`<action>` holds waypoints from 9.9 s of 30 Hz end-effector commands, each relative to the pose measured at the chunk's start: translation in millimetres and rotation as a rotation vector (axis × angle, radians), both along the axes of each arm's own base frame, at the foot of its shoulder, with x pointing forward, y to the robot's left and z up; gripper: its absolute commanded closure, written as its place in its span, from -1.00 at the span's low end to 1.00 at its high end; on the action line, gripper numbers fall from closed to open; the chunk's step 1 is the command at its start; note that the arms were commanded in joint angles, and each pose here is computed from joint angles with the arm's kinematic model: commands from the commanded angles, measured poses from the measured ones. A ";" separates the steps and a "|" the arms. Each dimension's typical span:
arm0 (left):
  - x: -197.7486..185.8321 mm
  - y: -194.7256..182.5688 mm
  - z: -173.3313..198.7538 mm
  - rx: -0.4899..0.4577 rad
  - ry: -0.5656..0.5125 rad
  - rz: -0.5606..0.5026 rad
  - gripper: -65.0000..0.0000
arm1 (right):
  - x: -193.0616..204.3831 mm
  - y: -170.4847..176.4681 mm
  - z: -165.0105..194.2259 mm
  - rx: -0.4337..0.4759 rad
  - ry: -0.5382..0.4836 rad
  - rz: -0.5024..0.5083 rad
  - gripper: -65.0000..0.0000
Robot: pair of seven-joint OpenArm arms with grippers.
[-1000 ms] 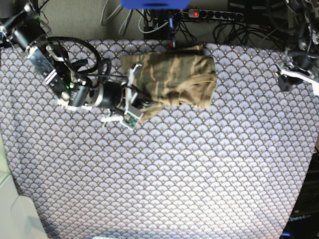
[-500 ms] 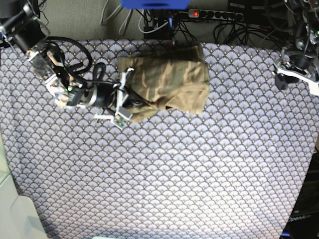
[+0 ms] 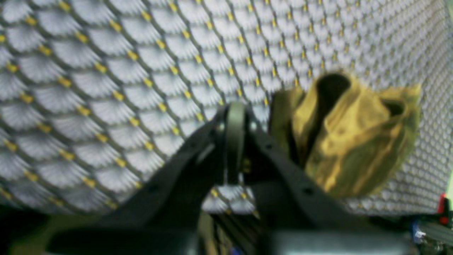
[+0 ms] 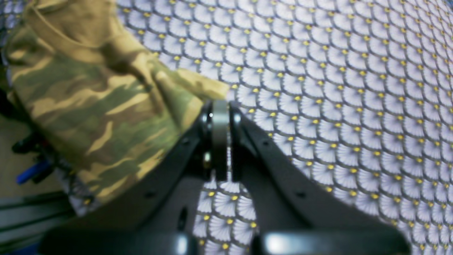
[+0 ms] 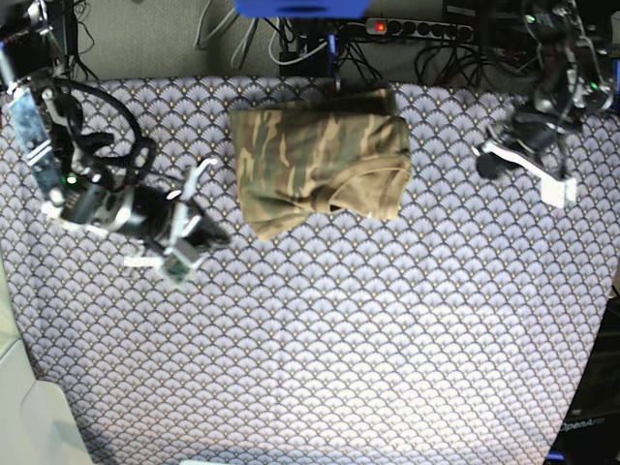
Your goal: Fold the T-shirt properly
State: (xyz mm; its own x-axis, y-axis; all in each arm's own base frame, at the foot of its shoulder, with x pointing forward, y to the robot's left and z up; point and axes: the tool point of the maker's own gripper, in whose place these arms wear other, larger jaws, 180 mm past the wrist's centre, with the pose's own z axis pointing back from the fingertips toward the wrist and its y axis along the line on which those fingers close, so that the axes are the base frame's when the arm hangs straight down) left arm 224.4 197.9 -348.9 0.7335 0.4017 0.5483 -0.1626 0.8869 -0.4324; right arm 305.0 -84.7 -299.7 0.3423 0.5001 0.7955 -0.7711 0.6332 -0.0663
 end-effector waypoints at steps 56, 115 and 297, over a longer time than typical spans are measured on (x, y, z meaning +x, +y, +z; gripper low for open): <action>2.7 -41.2 -49.9 0.242 0.327 -0.151 1.00 | 4.6 -54.4 -8.2 -0.097 -0.010 -0.007 1.00; 143.8 -169.9 -67.6 -0.059 0.136 -0.194 1.00 | -86.5 9.1 -96.0 -0.401 0.008 0.006 1.00; -187.2 -4.3 -149.2 0.461 0.243 -0.272 1.00 | -305.5 -231.5 -124.3 -0.069 0.025 -1.206 1.00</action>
